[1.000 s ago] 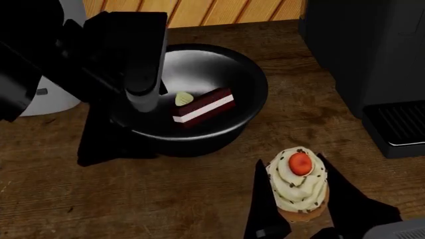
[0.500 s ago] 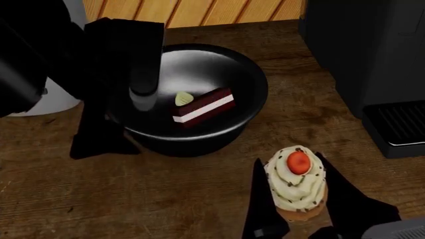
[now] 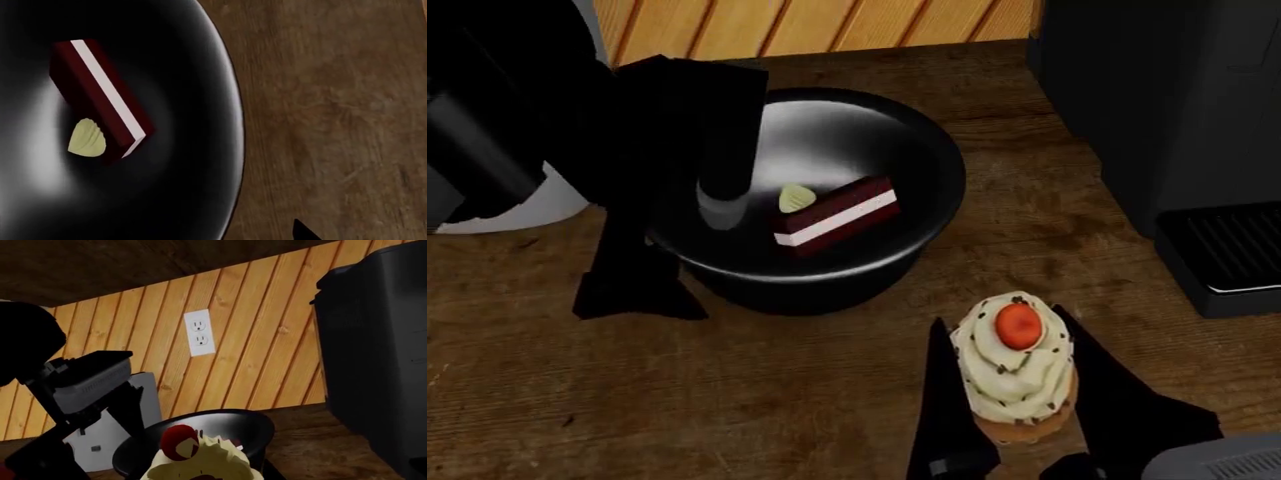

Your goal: Pick up the bowl with cake and place it on the tray. Pick up the cupcake and place it on the tray.

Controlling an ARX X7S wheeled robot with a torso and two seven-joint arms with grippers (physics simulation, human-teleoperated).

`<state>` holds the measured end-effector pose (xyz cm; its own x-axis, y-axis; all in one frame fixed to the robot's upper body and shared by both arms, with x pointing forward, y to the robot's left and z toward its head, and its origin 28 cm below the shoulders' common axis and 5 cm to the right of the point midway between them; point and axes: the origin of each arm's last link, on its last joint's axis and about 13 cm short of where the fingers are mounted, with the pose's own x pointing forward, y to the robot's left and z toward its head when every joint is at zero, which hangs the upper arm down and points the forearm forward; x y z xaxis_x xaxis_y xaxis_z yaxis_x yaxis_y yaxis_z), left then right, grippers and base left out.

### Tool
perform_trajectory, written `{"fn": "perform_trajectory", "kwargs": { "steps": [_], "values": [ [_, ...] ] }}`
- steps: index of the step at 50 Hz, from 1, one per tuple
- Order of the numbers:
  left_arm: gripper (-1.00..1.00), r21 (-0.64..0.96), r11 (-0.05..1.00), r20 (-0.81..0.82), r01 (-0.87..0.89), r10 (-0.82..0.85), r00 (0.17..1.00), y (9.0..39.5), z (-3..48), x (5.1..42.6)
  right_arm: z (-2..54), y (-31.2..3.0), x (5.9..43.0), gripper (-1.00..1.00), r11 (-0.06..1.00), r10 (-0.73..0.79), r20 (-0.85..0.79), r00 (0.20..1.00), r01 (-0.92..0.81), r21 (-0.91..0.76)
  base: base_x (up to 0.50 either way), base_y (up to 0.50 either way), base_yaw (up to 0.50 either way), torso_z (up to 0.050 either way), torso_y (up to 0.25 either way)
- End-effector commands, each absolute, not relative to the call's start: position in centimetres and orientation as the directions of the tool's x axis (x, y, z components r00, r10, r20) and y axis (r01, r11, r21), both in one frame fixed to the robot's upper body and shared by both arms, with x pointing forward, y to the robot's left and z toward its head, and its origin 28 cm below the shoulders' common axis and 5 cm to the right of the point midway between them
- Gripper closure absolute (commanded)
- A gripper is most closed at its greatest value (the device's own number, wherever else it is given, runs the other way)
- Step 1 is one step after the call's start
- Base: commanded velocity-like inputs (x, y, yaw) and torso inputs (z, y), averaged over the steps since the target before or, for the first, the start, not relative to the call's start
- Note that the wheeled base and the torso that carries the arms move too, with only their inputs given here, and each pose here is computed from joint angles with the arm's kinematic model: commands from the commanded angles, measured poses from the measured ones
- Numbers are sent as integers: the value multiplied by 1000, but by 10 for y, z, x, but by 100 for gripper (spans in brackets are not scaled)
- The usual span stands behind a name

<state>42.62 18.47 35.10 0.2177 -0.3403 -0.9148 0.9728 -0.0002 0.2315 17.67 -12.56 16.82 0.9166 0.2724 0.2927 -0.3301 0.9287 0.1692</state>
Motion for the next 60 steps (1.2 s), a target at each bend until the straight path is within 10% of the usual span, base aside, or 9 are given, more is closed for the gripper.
{"fn": "perform_trajectory", "kwargs": {
  "steps": [1,60],
  "values": [
    [-100,199,-20,-923,980,-340,180,183,342,432,168,-126,178,100,934,280,296,913,-331,138,0,0,0,0,0],
    [-100,219,-95,-914,971,-369,170,170,311,435,165,-124,182,100,931,286,294,912,-337,139,0,0,0,0,0]
  ]
}}
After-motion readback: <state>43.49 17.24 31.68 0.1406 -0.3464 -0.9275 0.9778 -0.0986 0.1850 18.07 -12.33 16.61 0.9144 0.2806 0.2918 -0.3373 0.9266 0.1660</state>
